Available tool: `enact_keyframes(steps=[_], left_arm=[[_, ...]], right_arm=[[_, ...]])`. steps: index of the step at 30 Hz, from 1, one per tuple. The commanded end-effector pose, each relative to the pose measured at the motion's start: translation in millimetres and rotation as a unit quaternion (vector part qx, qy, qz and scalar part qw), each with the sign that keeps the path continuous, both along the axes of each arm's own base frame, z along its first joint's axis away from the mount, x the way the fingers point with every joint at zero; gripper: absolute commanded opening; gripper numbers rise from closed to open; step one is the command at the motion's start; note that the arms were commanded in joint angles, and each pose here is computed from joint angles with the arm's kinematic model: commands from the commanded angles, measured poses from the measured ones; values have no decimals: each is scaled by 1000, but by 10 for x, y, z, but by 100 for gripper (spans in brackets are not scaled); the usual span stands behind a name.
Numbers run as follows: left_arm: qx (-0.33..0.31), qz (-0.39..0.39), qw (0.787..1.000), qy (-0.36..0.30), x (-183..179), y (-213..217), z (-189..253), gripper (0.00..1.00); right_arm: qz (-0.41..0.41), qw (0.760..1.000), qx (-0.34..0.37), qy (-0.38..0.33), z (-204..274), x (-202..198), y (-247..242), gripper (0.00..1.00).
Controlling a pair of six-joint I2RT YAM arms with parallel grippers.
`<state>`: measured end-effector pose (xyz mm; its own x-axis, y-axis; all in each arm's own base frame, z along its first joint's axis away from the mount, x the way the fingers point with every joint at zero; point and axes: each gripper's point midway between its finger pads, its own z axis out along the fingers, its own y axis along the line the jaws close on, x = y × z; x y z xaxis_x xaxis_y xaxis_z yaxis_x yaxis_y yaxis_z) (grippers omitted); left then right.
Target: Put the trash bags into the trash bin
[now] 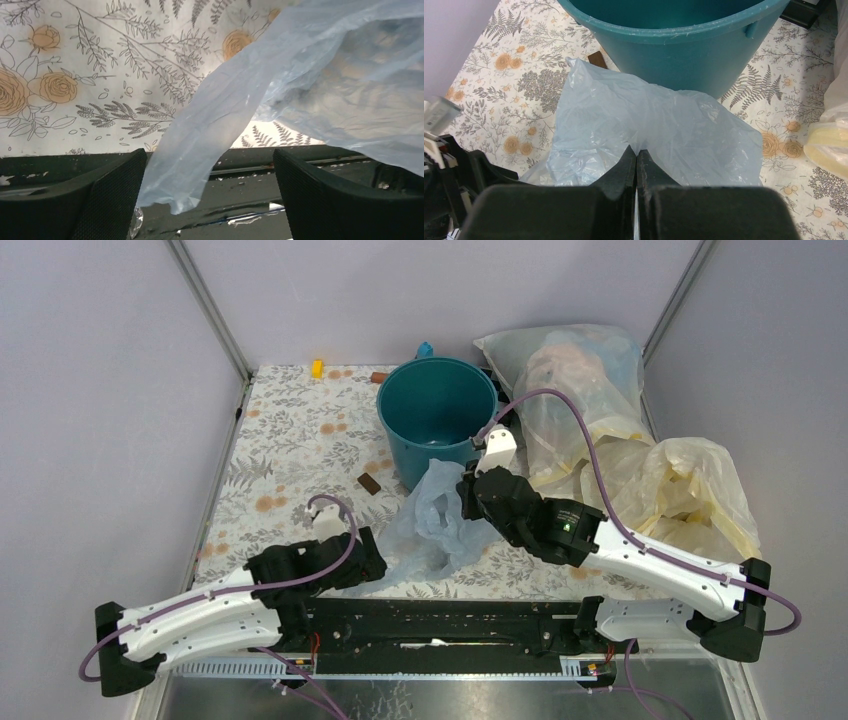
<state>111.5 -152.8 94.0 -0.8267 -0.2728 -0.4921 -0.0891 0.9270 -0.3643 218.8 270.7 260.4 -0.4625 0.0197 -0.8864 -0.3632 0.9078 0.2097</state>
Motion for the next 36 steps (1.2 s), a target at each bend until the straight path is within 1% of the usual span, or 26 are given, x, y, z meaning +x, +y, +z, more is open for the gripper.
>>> enact_keyframes(steps=[1, 7, 15, 17, 19, 22, 23, 25, 28, 29, 33, 36], left_arm=[[-42, 38, 997, -51, 162, 0, 163, 99], [-28, 20, 999, -24, 81, -38, -4, 98], [-23, 29, 999, -12, 56, -24, -141, 98], [-28, 28, 999, -5, 32, -30, -155, 97], [-35, 26, 999, -2, 16, -49, -162, 93], [-54, 18, 998, 0, -8, -101, -163, 81], [-60, 14, 998, 1, -16, -120, -165, 74], [-69, 8, 998, -1, -20, -153, -155, 51], [-73, -2, 997, -3, -22, -188, -95, 5], [-77, -7, 997, -4, -23, -209, -53, 0], [-113, -31, 993, -18, -23, -333, 257, 0], [-146, -54, 987, -50, -1, -400, 659, 0]], right_arm=[[2, 1000, 27, -7, 115, 12, 8, 0], [4, 1000, 29, -7, 125, 14, 24, 0], [6, 999, 32, -7, 133, 1, 15, 0], [5, 999, 33, -8, 139, 2, 2, 0], [6, 999, 34, -8, 144, 0, 3, 0], [7, 999, 36, -8, 155, -3, 1, 0], [7, 999, 35, -8, 153, -7, 1, 0], [8, 999, 35, -8, 152, -9, -1, 0], [14, 999, 40, -9, 182, -33, -7, 0], [21, 999, 44, -8, 207, -56, -7, 0], [48, 996, 74, -15, 438, -179, -46, 0], [60, 994, 89, -29, 630, -251, -143, 0]])
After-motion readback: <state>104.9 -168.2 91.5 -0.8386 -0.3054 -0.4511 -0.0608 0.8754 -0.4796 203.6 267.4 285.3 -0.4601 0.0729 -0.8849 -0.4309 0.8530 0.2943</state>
